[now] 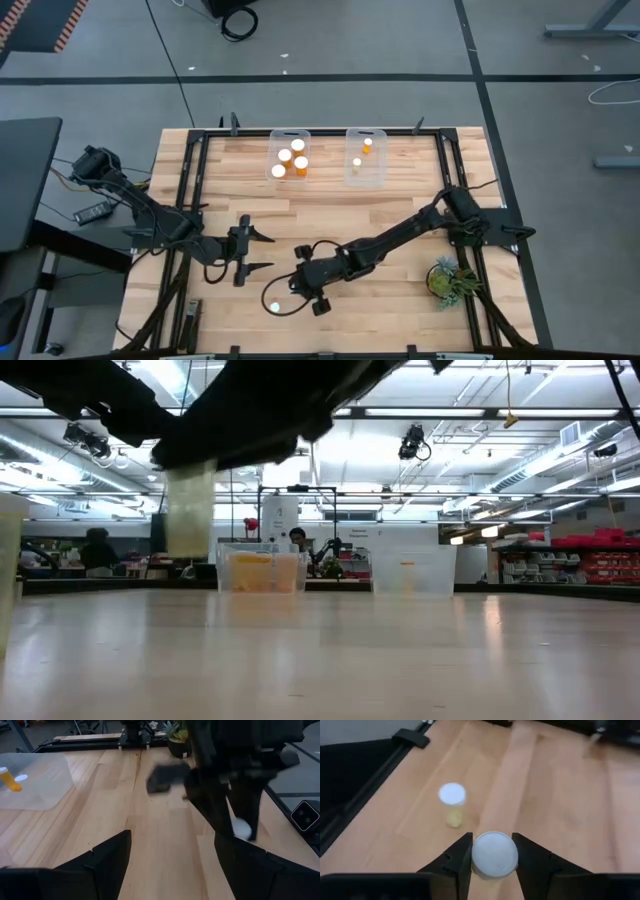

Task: Pick and place medicine bottles into bin by pill shape (circle, oval)
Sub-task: Put the small yellow pill bottle into the right transparent bin

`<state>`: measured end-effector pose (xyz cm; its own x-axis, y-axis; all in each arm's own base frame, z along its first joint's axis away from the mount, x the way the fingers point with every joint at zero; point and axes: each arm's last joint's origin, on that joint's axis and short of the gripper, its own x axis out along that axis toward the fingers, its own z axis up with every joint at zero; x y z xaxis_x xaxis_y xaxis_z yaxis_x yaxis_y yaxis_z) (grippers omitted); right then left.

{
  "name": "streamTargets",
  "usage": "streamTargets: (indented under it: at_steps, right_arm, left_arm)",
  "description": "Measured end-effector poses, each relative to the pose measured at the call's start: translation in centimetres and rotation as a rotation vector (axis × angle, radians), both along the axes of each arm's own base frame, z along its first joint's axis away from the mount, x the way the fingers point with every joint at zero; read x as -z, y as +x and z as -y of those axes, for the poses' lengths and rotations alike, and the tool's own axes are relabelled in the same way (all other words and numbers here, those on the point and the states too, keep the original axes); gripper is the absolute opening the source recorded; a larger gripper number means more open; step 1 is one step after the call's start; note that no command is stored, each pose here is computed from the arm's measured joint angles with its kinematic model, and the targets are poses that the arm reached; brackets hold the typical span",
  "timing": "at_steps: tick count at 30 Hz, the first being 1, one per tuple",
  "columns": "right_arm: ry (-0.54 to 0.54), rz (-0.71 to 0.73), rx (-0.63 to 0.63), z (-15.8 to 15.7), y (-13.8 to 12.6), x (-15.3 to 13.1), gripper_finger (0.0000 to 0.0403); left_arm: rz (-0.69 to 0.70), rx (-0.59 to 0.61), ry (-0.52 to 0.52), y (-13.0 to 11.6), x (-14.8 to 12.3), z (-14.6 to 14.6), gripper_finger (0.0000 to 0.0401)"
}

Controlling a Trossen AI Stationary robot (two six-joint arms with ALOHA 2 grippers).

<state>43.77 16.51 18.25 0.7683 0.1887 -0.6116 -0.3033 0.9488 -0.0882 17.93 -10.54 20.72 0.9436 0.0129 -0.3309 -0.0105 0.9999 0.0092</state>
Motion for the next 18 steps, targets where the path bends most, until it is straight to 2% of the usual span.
streamTargets:
  at_steps: [9,18]
  right_arm:
    - [-0.116,-0.03,0.06,2.1,-2.3,-4.9,0.0137]
    - [-0.16,-0.063,0.16,7.4,-4.4,-9.7,0.0136]
  left_arm:
    - [-0.001,0.0,0.001,0.0,0.0,0.0,0.0293]
    - [-0.001,0.0,0.001,0.0,0.0,0.0,0.0293]
